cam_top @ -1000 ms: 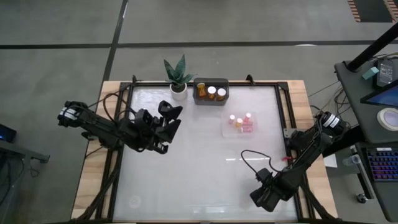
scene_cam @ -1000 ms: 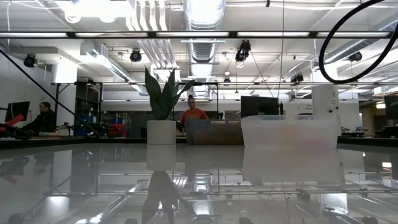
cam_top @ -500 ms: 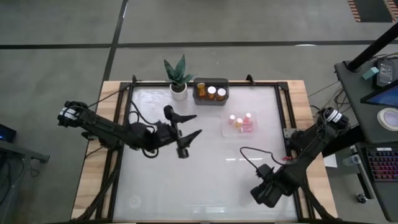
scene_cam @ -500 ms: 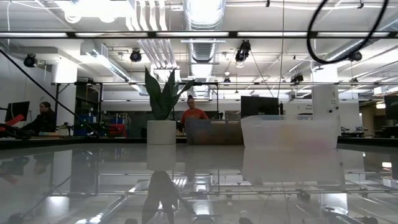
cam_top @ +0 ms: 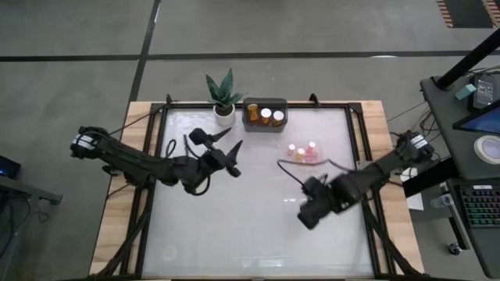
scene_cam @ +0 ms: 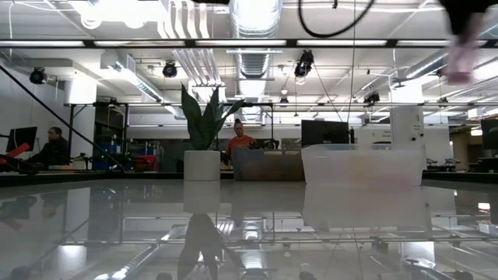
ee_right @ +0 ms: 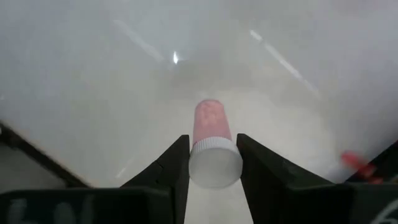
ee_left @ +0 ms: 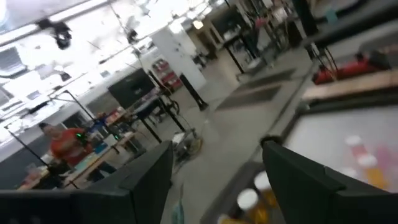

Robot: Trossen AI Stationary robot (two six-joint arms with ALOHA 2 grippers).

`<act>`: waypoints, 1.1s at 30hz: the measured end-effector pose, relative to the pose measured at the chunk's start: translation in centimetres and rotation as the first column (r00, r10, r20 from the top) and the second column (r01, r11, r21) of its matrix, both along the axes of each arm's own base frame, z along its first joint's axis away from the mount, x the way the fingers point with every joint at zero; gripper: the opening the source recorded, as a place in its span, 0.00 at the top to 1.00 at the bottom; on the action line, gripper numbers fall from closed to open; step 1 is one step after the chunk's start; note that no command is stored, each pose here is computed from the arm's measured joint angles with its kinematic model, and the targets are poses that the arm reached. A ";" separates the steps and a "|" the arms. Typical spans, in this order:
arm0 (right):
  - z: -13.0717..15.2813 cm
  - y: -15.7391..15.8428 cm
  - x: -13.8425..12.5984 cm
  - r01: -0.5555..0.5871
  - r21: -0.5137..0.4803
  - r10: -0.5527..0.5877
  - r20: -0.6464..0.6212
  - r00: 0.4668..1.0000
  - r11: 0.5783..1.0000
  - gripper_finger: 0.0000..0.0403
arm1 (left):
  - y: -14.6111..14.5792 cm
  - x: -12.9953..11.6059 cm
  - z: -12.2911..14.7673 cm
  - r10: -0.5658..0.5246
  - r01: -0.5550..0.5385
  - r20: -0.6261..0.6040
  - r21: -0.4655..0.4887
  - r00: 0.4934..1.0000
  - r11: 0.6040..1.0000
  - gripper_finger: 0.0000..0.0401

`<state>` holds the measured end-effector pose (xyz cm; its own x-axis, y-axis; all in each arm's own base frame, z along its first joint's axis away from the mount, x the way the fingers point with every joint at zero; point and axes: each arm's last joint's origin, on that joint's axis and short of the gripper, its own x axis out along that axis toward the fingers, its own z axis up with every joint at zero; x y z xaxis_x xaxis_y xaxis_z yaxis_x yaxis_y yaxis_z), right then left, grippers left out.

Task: Pick and place medicine bottles into bin by pill shape (circle, oval)
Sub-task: Put the small pink pill bottle into the white bin

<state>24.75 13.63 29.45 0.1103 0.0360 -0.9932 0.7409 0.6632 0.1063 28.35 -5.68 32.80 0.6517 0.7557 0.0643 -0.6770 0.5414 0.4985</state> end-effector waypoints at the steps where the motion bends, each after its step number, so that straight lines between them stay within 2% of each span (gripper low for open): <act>1: 0.5 -0.8 0.4 -0.014 -0.013 0.015 0.012 1.000 1.000 0.73 | 0.0 0.0 -0.3 -0.008 0.008 -0.018 -0.007 1.000 1.000 0.42; 3: 1.5 -2.4 1.3 -0.036 -0.030 0.038 0.041 0.998 0.999 0.73 | 0.0 -0.1 -0.8 -0.060 0.059 -0.052 -0.032 0.997 0.998 0.42; 5: 2.3 -4.1 2.1 -0.054 -0.039 0.057 0.070 0.996 0.998 0.73 | -0.1 -0.3 -1.4 -0.162 0.155 -0.085 -0.080 0.983 0.985 0.42; 7: 2.9 -5.9 2.8 -0.068 -0.049 0.072 0.093 0.993 0.996 0.73 | -0.2 -0.4 -2.1 -0.313 0.294 -0.129 -0.147 0.941 0.945 0.42; 9: 3.4 -7.7 3.3 -0.071 -0.061 0.077 0.109 0.991 0.996 0.73 | -0.3 -0.5 -2.4 -0.448 0.415 -0.166 -0.200 0.878 0.888 0.42; 12: 4.0 -10.3 3.8 -0.069 -0.080 0.079 0.128 0.989 0.994 0.73 | -0.4 -0.8 -2.3 -0.547 0.506 -0.155 -0.240 0.822 0.828 0.42; 18: 4.6 -14.6 4.6 -0.056 -0.113 0.072 0.140 0.988 0.992 0.73 | 0.4 -1.8 -2.9 -0.547 0.510 -0.156 -0.224 0.822 0.830 0.42; 21: 4.5 -16.1 4.7 -0.060 -0.119 0.075 0.132 0.988 0.991 0.73 | 1.0 -2.6 -2.9 -0.537 0.510 -0.109 -0.203 0.837 0.836 0.42; 28: 3.4 -18.4 5.4 -0.069 -0.128 0.080 0.084 0.993 0.989 0.73 | 1.8 -4.9 -2.7 -0.529 0.518 -0.025 -0.166 0.848 0.839 0.42; 33: 1.6 -19.4 6.6 -0.096 -0.121 0.100 0.022 0.995 0.988 0.73 | 2.1 -5.9 -2.1 -0.525 0.526 0.034 -0.104 0.850 0.844 0.42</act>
<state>31.34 -5.81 31.05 0.1401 -0.0709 -0.9876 0.6694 0.7417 0.0417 22.43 -3.57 30.71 0.9532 0.3023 0.0077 -0.2780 0.8660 0.4157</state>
